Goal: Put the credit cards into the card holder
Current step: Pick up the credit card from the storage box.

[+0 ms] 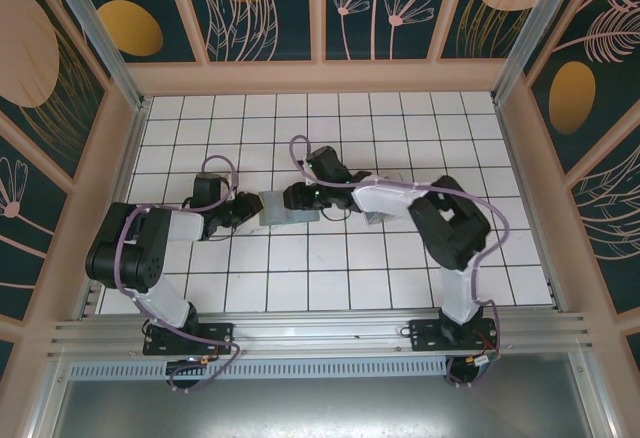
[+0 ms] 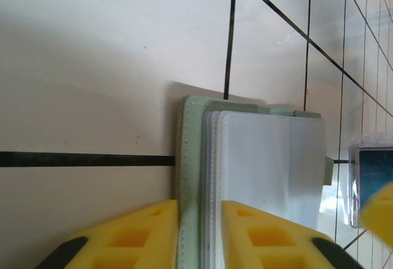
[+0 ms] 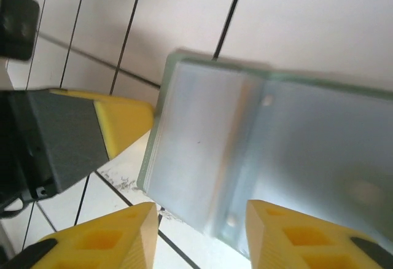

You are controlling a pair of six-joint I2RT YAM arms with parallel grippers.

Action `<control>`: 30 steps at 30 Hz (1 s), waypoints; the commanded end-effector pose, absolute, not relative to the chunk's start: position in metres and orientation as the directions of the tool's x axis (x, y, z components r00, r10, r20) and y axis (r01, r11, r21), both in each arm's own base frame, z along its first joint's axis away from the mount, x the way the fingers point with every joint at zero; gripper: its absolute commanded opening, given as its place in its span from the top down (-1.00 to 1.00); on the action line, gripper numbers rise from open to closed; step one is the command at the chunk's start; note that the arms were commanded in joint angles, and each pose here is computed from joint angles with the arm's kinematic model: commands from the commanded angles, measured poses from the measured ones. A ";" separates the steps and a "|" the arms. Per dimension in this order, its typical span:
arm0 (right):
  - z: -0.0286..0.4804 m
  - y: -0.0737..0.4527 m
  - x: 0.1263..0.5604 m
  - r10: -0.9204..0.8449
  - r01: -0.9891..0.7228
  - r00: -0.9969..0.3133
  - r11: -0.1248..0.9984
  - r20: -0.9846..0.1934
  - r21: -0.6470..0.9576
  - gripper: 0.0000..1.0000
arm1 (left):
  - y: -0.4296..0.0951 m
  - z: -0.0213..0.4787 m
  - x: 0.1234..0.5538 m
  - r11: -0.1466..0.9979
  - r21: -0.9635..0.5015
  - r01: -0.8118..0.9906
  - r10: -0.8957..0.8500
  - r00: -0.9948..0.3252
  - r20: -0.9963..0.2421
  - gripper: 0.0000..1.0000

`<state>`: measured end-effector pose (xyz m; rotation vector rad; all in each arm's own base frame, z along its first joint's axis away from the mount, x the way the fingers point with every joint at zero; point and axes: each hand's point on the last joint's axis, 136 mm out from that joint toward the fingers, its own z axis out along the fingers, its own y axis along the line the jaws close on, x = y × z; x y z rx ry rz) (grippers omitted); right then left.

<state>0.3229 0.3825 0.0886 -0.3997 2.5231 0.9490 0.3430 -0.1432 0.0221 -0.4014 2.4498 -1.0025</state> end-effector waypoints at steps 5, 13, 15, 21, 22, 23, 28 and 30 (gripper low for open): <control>0.143 0.240 0.358 -0.019 -0.203 -0.809 0.947 -0.588 0.249 -0.05 | -0.112 -0.006 0.310 0.789 -0.560 -0.253 -0.450 -0.858 -0.248 0.14; 0.130 0.138 0.338 0.102 -0.007 -0.865 0.977 -0.492 0.215 -0.33 | -0.101 0.038 0.324 0.824 -0.529 -0.201 -0.441 -0.814 -0.378 -0.07; 0.123 0.138 0.335 0.096 -0.018 -0.879 0.972 -0.466 0.234 -0.35 | -0.101 0.043 0.326 0.827 -0.529 -0.189 -0.437 -0.808 -0.395 -0.08; 0.101 0.134 0.342 0.099 -0.017 -0.895 0.966 -0.434 0.257 -0.41 | -0.102 0.044 0.324 0.823 -0.537 -0.184 -0.437 -0.808 -0.394 -0.11; 0.098 0.134 0.343 0.092 -0.022 -0.899 0.967 -0.429 0.255 -0.41 | -0.102 0.044 0.324 0.822 -0.539 -0.184 -0.439 -0.808 -0.394 -0.11; 0.095 0.136 0.344 0.088 -0.027 -0.902 0.966 -0.423 0.259 -0.39 | -0.102 0.043 0.323 0.823 -0.538 -0.185 -0.437 -0.810 -0.390 -0.11; 0.080 0.146 0.344 0.069 -0.048 -0.924 0.954 -0.375 0.295 -0.33 | -0.101 0.042 0.320 0.819 -0.540 -0.191 -0.445 -0.807 -0.389 -0.12; 0.071 0.144 0.343 0.062 -0.044 -0.931 0.959 -0.360 0.280 -0.33 | -0.101 0.043 0.320 0.821 -0.537 -0.192 -0.441 -0.811 -0.384 -0.12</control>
